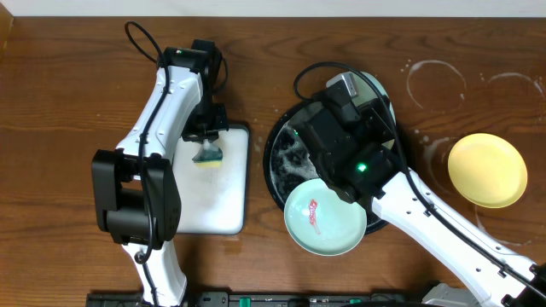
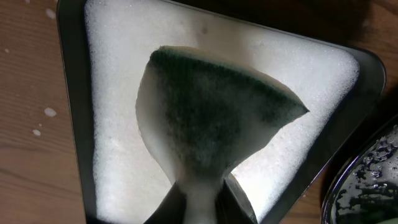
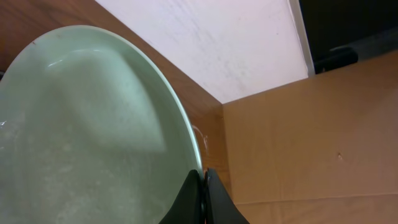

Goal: Clean dirty plates on tray and stack at the side
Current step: 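Carry the pale green plate right and set it on the yellow plate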

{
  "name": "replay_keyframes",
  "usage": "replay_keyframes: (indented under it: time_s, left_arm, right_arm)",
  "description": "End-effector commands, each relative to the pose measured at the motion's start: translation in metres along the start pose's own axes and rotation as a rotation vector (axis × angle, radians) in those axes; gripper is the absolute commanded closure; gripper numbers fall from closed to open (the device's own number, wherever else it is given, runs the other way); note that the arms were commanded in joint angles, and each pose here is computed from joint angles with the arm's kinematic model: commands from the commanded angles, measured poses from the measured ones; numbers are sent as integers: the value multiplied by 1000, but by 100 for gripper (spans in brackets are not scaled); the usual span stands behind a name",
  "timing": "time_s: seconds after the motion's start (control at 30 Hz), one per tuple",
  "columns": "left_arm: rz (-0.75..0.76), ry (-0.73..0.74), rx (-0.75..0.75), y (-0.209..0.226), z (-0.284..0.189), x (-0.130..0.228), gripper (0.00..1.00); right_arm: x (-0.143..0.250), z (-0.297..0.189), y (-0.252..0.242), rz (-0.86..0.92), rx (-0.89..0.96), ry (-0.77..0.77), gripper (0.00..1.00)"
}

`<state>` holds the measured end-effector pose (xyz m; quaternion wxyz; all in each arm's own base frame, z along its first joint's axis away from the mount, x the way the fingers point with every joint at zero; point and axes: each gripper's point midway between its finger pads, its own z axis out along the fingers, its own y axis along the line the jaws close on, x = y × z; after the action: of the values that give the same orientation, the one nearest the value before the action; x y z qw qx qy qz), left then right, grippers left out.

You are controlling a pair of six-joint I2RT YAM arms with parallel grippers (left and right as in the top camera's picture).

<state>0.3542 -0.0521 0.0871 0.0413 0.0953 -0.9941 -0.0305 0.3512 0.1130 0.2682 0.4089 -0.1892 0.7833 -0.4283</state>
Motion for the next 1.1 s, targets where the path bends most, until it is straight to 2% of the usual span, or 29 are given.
replay_keyframes:
  time_s: [0.0, 0.2, 0.3, 0.47, 0.67, 0.83, 0.87, 1.07]
  left_arm:
    - [4, 13, -6, 3, 3, 1, 90]
    - [4, 14, -6, 3, 3, 1, 90]
    - [4, 14, -6, 3, 3, 1, 90]
    - [4, 13, -6, 3, 3, 1, 90]
    - [4, 14, -7, 3, 3, 1, 90]
    - [4, 13, -6, 3, 3, 1, 90]
    - [4, 13, -6, 3, 3, 1, 90]
    - [4, 14, -6, 3, 3, 1, 90]
  right_arm:
    - [-1, 0, -5, 97, -23, -2, 99]
    - [26, 26, 22, 316, -248, 131, 99]
    - [50, 43, 18, 430, -293, 238, 99]
    - [80, 66, 11, 637, -485, 378, 99]
    - [131, 105, -19, 953, -619, 521, 99]
    - [190, 131, -49, 1206, -608, 637, 99]
    - [217, 140, -59, 1277, -563, 687, 99]
    - [300, 152, -67, 1424, -428, 866, 99]
